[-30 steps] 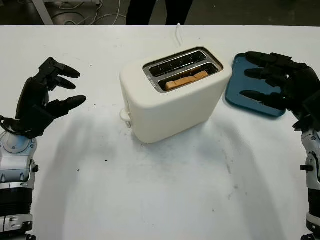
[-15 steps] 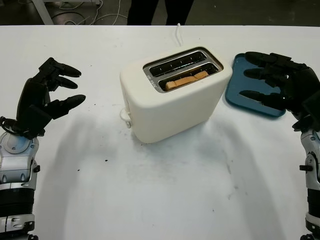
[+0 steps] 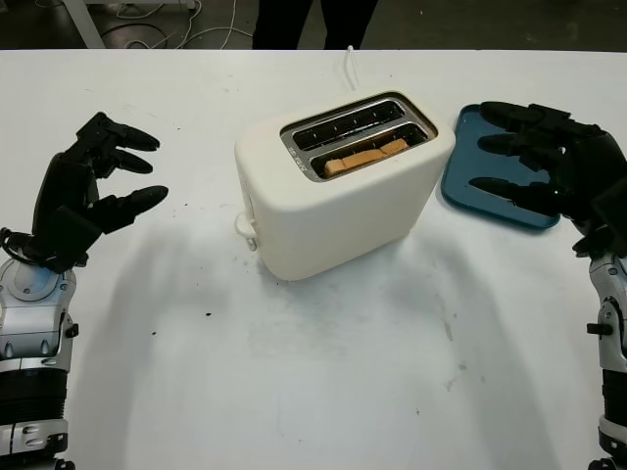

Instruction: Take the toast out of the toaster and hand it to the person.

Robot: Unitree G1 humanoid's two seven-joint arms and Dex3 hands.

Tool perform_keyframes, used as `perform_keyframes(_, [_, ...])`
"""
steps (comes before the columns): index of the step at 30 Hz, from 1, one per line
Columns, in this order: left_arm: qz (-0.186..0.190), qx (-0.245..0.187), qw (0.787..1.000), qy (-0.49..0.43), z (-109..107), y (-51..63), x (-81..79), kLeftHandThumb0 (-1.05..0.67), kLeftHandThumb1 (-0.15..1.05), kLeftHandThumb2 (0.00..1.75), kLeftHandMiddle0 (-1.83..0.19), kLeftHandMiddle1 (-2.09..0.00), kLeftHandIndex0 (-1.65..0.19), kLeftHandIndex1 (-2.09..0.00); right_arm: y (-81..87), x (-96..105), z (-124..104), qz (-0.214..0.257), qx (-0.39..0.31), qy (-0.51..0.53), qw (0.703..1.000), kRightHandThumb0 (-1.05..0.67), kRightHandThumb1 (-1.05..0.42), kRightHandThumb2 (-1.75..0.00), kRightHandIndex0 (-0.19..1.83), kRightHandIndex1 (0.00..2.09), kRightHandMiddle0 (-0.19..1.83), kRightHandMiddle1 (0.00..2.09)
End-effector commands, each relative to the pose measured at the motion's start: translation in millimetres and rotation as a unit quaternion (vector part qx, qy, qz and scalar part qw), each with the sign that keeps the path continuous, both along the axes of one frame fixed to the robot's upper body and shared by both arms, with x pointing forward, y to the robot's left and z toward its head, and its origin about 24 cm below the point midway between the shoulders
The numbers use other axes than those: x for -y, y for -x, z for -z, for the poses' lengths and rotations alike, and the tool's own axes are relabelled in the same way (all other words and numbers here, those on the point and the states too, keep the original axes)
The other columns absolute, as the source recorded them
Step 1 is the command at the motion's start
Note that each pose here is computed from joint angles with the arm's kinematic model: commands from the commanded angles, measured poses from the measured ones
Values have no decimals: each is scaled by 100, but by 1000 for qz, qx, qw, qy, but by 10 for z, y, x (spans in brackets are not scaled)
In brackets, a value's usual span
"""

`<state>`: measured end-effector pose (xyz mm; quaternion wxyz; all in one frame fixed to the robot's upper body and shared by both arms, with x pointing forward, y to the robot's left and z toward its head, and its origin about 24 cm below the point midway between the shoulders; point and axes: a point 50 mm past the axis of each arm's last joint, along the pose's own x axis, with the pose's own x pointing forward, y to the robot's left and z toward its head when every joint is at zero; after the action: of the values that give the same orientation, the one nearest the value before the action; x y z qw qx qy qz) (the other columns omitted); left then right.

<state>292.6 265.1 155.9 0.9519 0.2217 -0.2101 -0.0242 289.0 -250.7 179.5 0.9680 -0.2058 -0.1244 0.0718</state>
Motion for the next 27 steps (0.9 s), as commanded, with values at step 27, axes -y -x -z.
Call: perform_keyframes(27, [2,1,1000,-1,11,23,-16,-105,92,3,-15,-152,-21,-133,18,-3,-8,-2,6,-6,1000,-53,-70,0,30,75,64,1])
